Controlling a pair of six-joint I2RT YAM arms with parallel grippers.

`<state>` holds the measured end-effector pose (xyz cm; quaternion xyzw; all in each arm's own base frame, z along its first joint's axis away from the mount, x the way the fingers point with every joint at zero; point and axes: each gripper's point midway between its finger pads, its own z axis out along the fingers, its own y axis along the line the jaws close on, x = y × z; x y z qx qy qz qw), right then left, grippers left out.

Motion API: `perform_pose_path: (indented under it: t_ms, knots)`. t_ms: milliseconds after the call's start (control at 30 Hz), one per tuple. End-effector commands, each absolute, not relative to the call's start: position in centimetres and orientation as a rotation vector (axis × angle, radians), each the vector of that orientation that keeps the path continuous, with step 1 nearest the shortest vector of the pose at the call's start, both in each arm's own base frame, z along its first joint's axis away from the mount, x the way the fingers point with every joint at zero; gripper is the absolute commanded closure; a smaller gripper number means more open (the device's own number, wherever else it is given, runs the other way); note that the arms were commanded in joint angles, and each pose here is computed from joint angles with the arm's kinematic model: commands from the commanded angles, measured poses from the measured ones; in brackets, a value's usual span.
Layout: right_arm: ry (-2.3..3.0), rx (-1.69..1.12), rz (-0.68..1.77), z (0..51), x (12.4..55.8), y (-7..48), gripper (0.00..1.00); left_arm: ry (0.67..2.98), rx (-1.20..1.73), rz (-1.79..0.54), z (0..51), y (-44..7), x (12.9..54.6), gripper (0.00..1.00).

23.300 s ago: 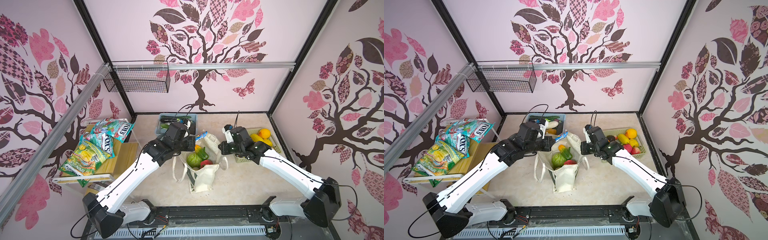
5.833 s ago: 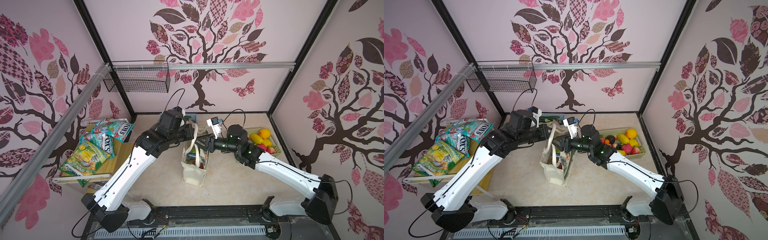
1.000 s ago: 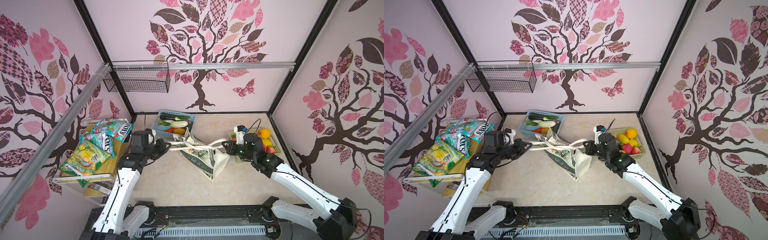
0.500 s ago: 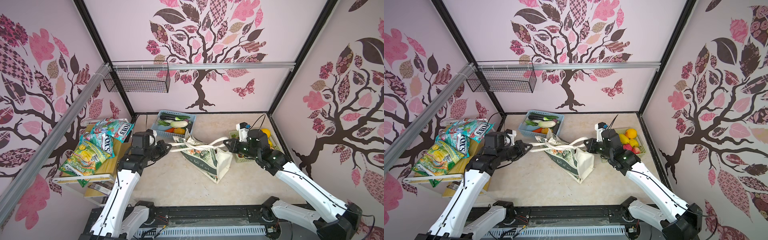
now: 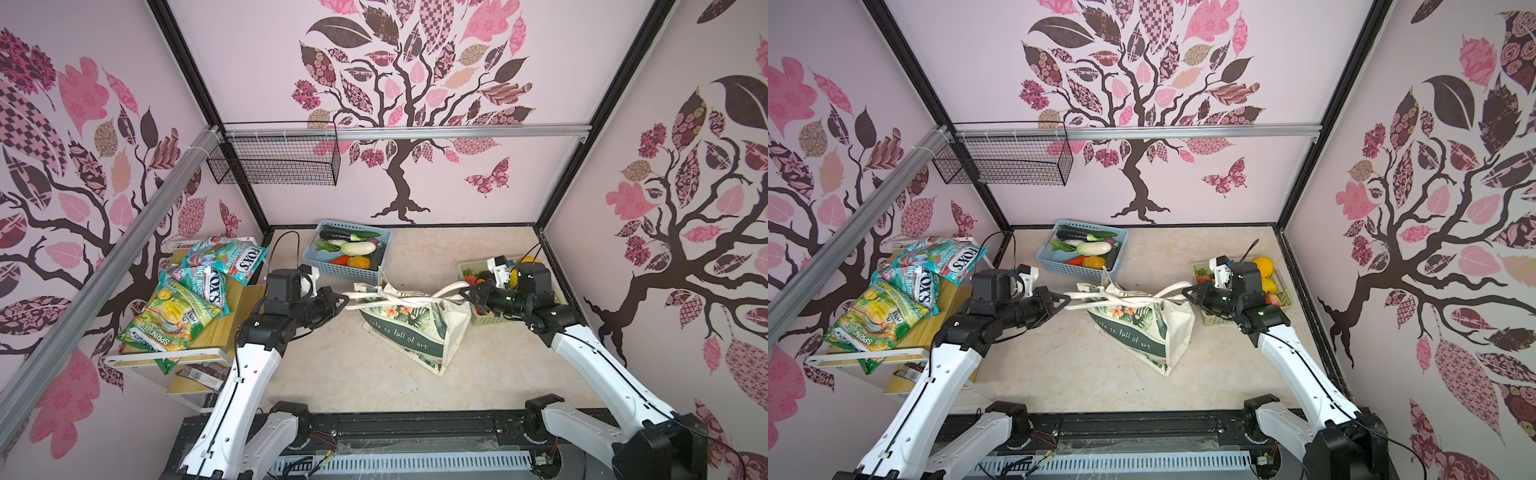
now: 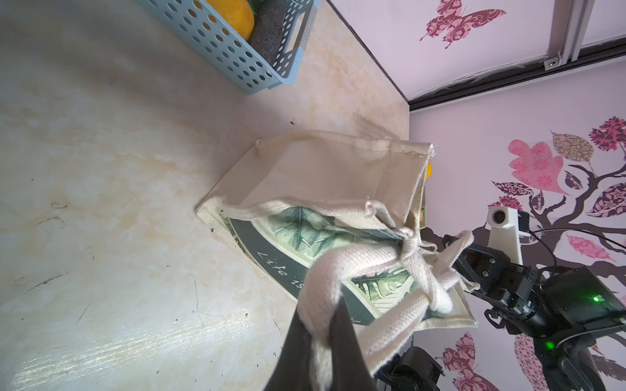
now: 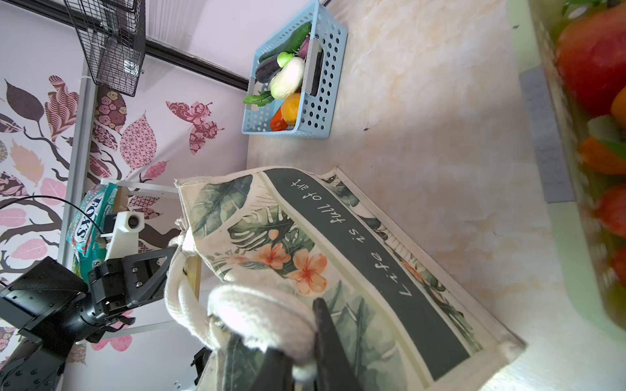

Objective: Place the food into the grocery bag and tie it

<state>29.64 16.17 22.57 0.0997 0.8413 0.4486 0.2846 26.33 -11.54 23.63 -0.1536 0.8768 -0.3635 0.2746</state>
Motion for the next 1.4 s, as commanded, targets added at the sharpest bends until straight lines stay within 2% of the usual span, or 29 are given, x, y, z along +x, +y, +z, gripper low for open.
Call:
perform_pose_path:
  t_ms: [0,200,333,400,467,533,633,833,867,900,1000,1100,1200,1367]
  knots:
    - [2.125,0.645,0.774,21.1,34.0,6.6,1.00,2.321,-0.700,-0.500,20.4,-3.4,27.3,1.00]
    - [2.100,0.648,0.810,22.2,34.5,6.9,1.00,2.321,-0.674,-0.550,21.1,-4.3,27.6,1.00]
    - [2.071,0.602,0.855,23.8,34.7,7.5,0.82,2.306,-0.610,-0.590,22.9,-5.5,28.1,0.95]
    - [2.062,0.555,0.869,25.1,34.7,7.9,0.74,2.299,-0.553,-0.606,24.1,-6.3,28.4,0.86]
    - [2.053,0.525,0.851,26.4,34.7,8.0,0.60,2.301,-0.501,-0.616,25.3,-7.2,28.6,0.73]
    - [2.038,0.500,0.844,27.6,34.7,8.0,0.50,2.293,-0.476,-0.623,26.2,-7.6,28.8,0.61]
    - [2.018,0.478,0.840,28.9,34.8,8.0,0.47,2.270,-0.461,-0.646,27.3,-7.9,29.3,0.48]
    - [2.036,0.472,0.829,28.0,35.3,8.1,0.40,2.276,-0.423,-0.616,28.1,-7.9,29.4,0.37]
    - [2.046,0.462,0.816,27.4,35.3,8.2,0.37,2.279,-0.418,-0.586,28.0,-7.6,29.4,0.25]
    - [2.056,0.453,0.789,26.9,35.4,8.2,0.34,2.285,-0.410,-0.553,28.0,-7.3,29.4,0.03]
    - [2.106,0.401,0.644,25.0,35.5,8.7,0.25,2.298,-0.395,-0.386,27.7,-5.5,29.9,0.03]
    - [2.147,0.369,0.527,23.2,35.7,9.2,0.01,2.306,-0.374,-0.235,26.4,-4.0,31.4,0.03]
    - [2.167,0.356,0.458,21.6,35.9,9.5,0.00,2.248,-0.376,-0.092,25.4,-2.2,32.7,0.03]
    - [2.145,0.374,0.277,19.0,36.4,7.3,0.00,2.012,-0.212,0.115,24.2,0.0,34.0,0.03]
